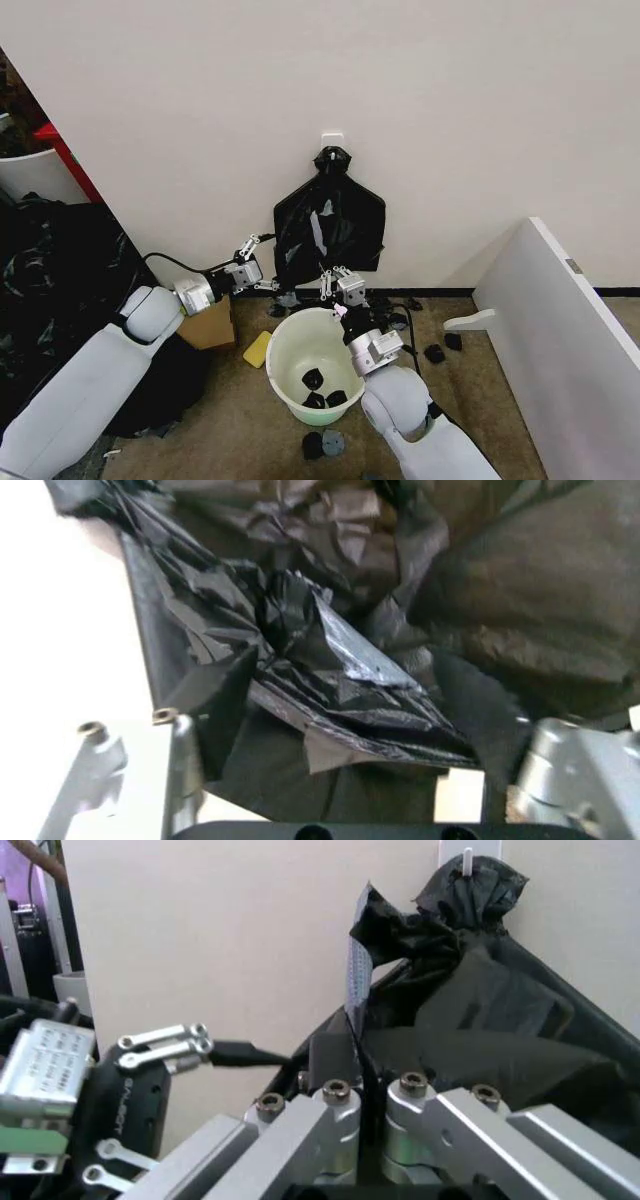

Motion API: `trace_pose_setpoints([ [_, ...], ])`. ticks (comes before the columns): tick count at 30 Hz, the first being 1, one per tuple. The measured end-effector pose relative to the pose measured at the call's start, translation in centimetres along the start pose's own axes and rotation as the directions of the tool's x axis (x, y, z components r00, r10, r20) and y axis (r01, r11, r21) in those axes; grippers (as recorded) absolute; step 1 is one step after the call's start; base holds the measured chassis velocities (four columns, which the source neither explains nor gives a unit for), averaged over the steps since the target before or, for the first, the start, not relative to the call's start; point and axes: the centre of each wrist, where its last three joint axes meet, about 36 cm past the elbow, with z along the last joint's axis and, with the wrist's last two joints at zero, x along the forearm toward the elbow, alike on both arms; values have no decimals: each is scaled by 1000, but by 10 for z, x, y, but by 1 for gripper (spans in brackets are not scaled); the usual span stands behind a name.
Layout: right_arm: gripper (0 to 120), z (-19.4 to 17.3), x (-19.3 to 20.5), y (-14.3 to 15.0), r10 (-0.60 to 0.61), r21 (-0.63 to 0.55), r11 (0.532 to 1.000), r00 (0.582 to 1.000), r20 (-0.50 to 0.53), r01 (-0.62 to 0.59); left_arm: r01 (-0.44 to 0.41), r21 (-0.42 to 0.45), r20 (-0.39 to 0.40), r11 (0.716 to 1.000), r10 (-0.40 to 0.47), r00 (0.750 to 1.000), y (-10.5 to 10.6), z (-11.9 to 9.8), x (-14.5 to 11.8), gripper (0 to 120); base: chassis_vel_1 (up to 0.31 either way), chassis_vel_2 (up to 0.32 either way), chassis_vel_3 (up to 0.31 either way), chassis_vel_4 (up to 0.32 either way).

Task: Place the garbage bag over the trash bin.

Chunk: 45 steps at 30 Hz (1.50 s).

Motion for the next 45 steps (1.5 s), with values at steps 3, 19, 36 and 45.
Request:
trace_pose_setpoints([
  [3,0,-1,0,0,0,-2,1000,1000,2,0,-13,-1,-3,1000,13,1000,2,2,-4,57,0,0,0,0],
  [19,0,-5,3,-1,-13,-44,999,999,30,14,-16,125,-28,992,20,999,8,15,-42,0,0,0,0,0],
  [36,0,8,15,6,84,-130,988,996,-35,-88,396,827,-78,400,-615,785,-86,-55,-21,0,0,0,0,0],
  [45,0,-23,54,28,170,-361,910,977,-126,-205,403,886,-151,229,-679,718,-122,-101,-7,0,0,0,0,0],
])
